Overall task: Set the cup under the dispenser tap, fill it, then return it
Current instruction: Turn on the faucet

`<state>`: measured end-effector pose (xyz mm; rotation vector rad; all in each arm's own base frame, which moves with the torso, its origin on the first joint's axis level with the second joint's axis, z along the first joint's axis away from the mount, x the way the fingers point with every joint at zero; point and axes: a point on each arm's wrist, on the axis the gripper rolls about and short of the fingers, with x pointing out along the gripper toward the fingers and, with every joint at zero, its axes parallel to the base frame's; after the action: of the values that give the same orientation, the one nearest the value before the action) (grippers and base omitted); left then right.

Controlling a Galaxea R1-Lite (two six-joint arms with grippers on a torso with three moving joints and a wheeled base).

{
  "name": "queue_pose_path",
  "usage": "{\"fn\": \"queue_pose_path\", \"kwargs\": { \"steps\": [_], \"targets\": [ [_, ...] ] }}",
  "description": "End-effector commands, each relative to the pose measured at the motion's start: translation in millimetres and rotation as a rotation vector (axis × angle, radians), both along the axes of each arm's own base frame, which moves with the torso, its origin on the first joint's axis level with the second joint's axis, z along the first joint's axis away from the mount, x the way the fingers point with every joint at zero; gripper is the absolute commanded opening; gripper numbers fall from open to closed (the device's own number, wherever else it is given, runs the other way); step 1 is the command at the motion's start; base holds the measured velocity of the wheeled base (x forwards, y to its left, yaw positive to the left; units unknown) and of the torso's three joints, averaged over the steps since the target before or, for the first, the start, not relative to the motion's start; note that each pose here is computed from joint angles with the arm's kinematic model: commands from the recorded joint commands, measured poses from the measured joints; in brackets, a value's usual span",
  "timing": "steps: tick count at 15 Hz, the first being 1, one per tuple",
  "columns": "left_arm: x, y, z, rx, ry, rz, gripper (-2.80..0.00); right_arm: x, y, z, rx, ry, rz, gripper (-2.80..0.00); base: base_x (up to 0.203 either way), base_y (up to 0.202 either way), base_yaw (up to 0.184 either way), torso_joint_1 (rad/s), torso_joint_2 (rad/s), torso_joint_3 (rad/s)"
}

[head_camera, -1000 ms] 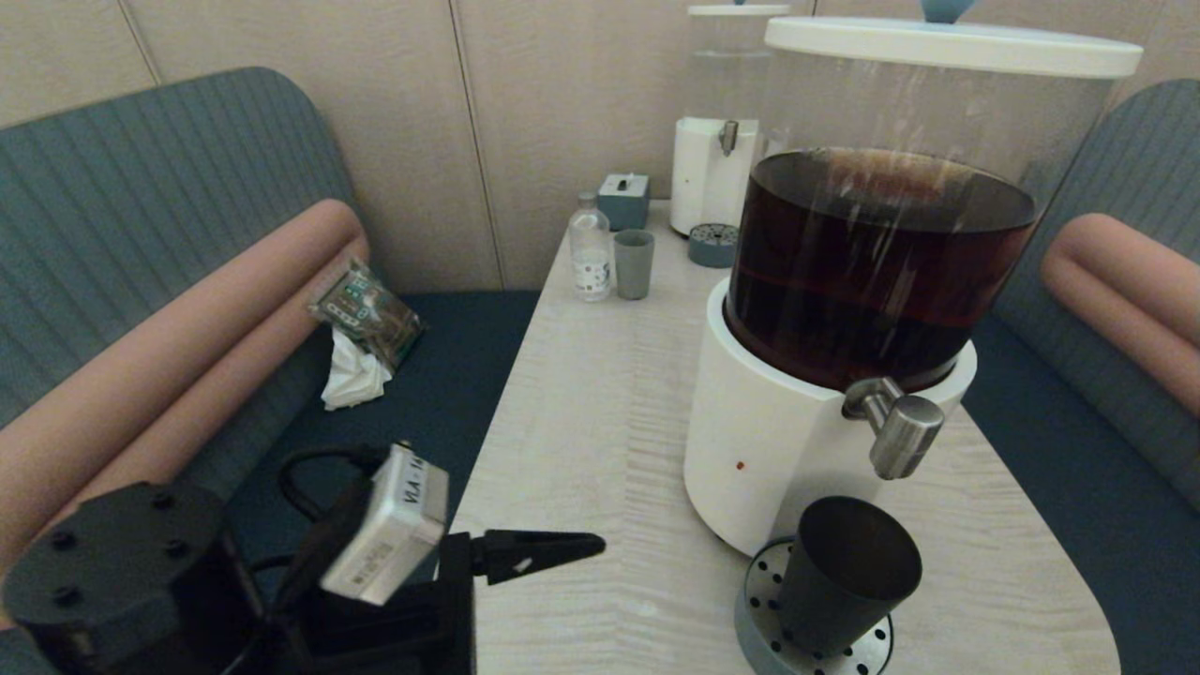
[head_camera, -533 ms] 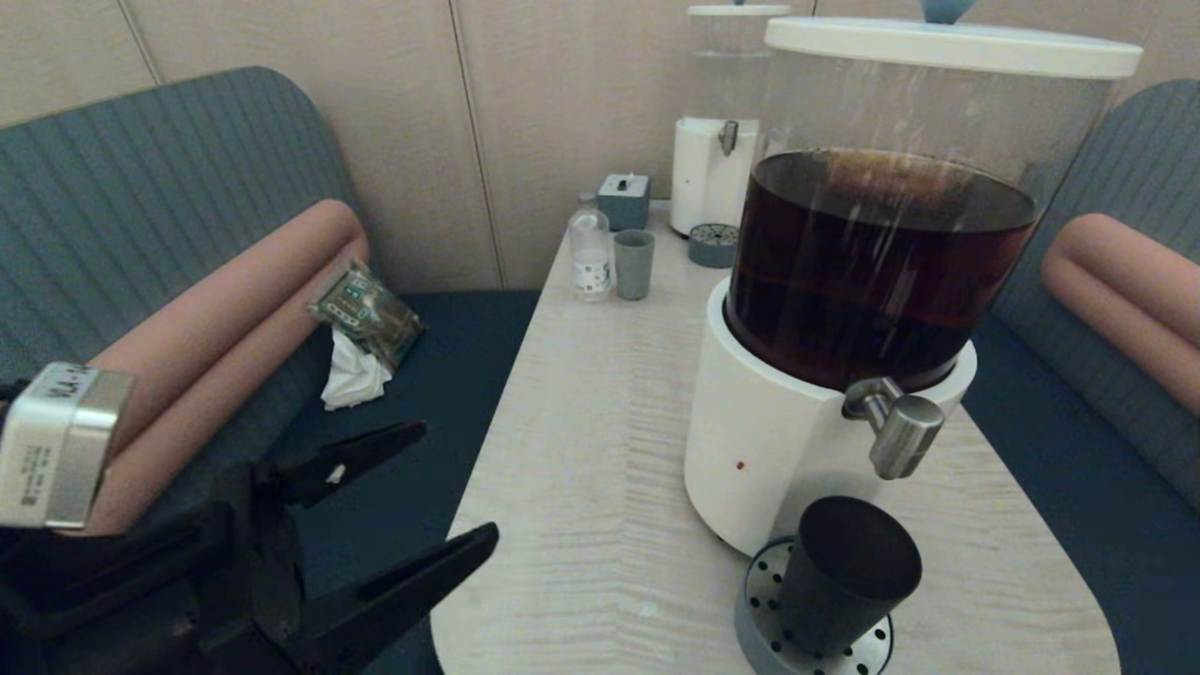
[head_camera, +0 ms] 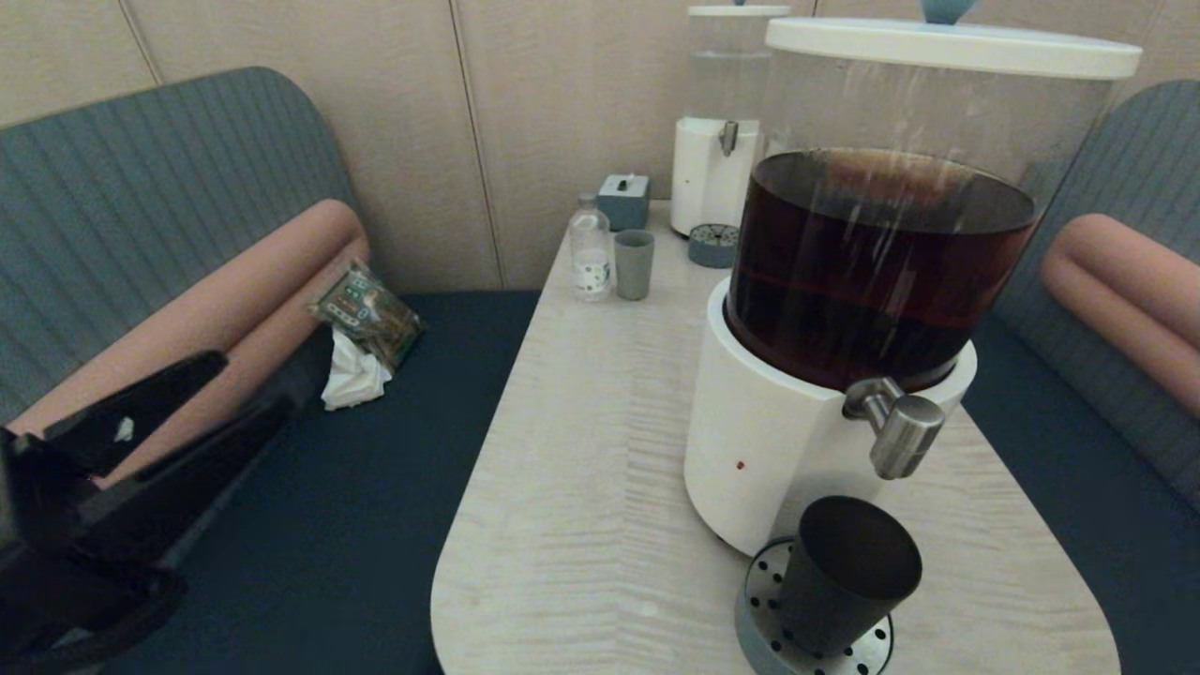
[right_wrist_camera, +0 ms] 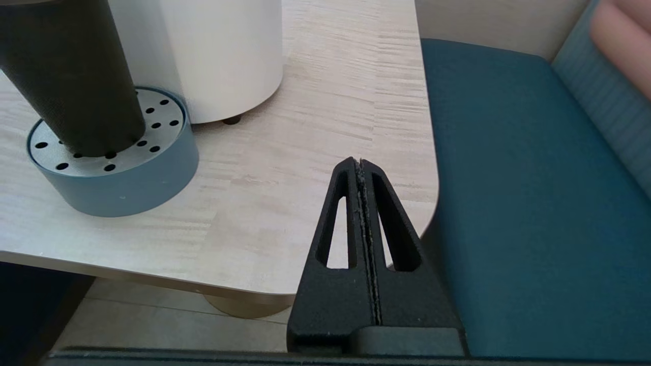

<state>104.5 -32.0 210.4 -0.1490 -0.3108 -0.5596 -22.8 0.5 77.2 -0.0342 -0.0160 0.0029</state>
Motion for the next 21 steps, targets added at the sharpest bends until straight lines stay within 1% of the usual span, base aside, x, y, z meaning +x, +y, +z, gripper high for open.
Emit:
{"fn": "queue_pose_path", "kwargs": {
  "steps": [1, 3, 5, 7, 9, 11, 12, 14, 16, 19, 21],
  "targets": [
    [-6.6, 10.3, 11.2, -0.018, -0.075, 0.092, -2.80, 0.3, 0.0, -1.7, 0.002, 0.004, 0.001, -2.80, 0.000, 0.000, 0.000, 0.000, 0.00, 0.000],
    [-11.9, 19.3, 28.3, -0.032, -0.162, 0.176, -2.80, 0.3, 0.0, -1.7, -0.001, 0.004, 0.001, -2.80, 0.000, 0.000, 0.000, 0.000, 0.00, 0.000],
    [-29.3, 23.3, 49.2, -0.031, -0.288, 0.197, -2.80, 0.3, 0.0, -1.7, 0.001, 0.004, 0.001, -2.80, 0.000, 0.000, 0.000, 0.000, 0.00, 0.000],
    [-53.9, 25.2, 67.8, -0.035, -0.420, 0.217, -2.80, 0.4, 0.0, -2.1, 0.002, 0.005, 0.000, -2.80, 0.000, 0.000, 0.000, 0.000, 0.00, 0.000],
    [-85.9, 25.2, 86.2, -0.044, -0.576, 0.233, -2.80, 0.3, 0.0, -1.7, -0.001, 0.004, 0.000, -2.80, 0.000, 0.000, 0.000, 0.000, 0.00, 0.000],
    [-120.5, 24.1, 99.3, -0.059, -0.719, 0.236, -2.80, 0.3, 0.0, -1.7, -0.001, 0.004, 0.000, -2.80, 0.000, 0.000, 0.000, 0.000, 0.00, 0.000],
    [-138.4, 23.5, 102.3, -0.065, -0.785, 0.237, -2.80, 0.4, 0.0, -1.8, 0.001, 0.004, 0.001, -2.80, 0.000, 0.000, 0.000, 0.000, 0.00, 0.000],
    [-171.3, 22.1, 101.0, -0.074, -0.892, 0.234, -2.80, 0.3, 0.0, -1.7, -0.001, 0.004, 0.000, -2.80, 0.000, 0.000, 0.000, 0.000, 0.00, 0.000],
    [-195.2, 21.2, 93.1, -0.077, -0.943, 0.229, -2.80, 0.3, 0.0, -1.7, -0.001, 0.004, 0.000, -2.80, 0.000, 0.000, 0.000, 0.000, 0.00, 0.000],
    [-224.1, 20.9, 76.4, -0.075, -0.951, 0.224, -2.80, 0.4, 0.0, -1.9, 0.000, 0.004, 0.001, -2.80, 0.000, 0.000, 0.000, 0.000, 0.00, 0.000],
    [-236.6, 22.9, 68.5, -0.080, -0.973, 0.210, -2.80, 0.3, 0.0, -1.7, -0.001, 0.004, 0.000, -2.80, 0.000, 0.000, 0.000, 0.000, 0.00, 0.000]
  ]
}}
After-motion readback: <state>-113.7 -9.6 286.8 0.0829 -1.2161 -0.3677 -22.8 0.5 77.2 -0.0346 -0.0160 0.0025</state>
